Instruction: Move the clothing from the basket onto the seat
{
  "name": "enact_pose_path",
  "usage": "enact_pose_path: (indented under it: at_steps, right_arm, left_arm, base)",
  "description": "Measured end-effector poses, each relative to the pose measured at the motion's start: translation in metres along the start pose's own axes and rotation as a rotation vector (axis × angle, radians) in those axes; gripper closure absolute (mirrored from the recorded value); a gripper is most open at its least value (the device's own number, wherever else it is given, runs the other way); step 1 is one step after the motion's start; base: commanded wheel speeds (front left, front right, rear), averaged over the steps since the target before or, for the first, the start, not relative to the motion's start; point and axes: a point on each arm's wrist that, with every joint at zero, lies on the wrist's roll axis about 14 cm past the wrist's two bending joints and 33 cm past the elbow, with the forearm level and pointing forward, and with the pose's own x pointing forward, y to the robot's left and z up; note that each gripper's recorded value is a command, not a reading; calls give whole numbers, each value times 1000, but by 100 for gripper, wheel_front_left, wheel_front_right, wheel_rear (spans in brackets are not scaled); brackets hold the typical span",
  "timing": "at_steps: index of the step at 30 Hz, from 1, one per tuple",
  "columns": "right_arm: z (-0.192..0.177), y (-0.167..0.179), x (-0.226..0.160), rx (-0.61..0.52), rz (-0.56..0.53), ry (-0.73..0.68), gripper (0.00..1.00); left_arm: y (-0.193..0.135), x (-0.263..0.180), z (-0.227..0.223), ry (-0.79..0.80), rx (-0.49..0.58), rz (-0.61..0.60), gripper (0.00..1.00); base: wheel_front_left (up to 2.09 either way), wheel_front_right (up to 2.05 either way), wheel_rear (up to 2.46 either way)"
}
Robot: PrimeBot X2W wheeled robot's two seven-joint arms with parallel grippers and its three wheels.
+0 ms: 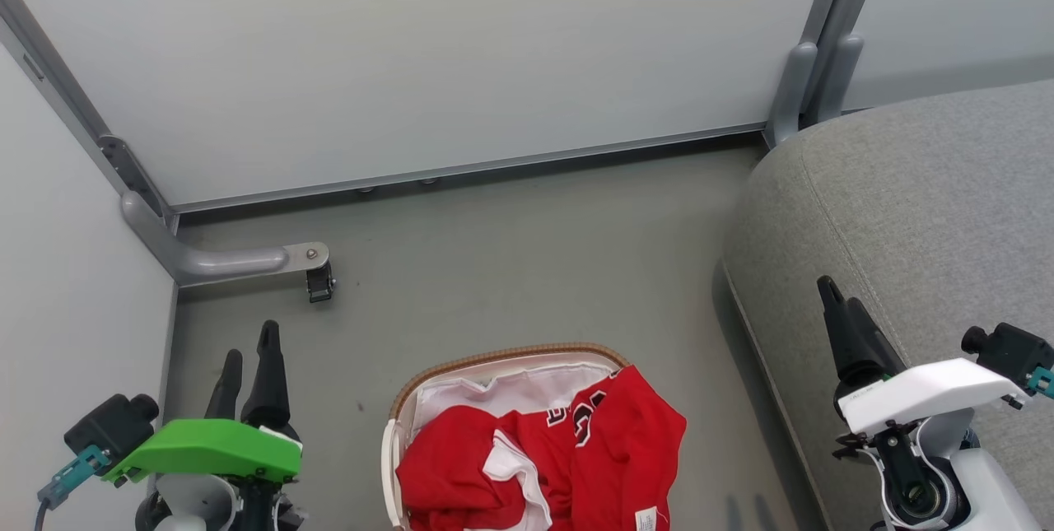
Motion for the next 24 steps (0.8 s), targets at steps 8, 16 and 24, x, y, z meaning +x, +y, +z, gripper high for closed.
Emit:
enact_pose_path:
  at_steps: [8,16,24]
  right_arm:
    - [-2,-3,0,-118,-2,7,0]
    - [-6,-4,0,-218,1,9,0]
    - [-8,-4,0,-317,11,14,0]
  left_arm:
    - [0,-1,-7,20,135,0,0]
    - [-1,-1,-9,21,252,-8,0]
    - [-8,-1,-8,1,351,-29,0]
  base:
    - [0,0,0]
    - [0,0,0]
    - [0,0,0]
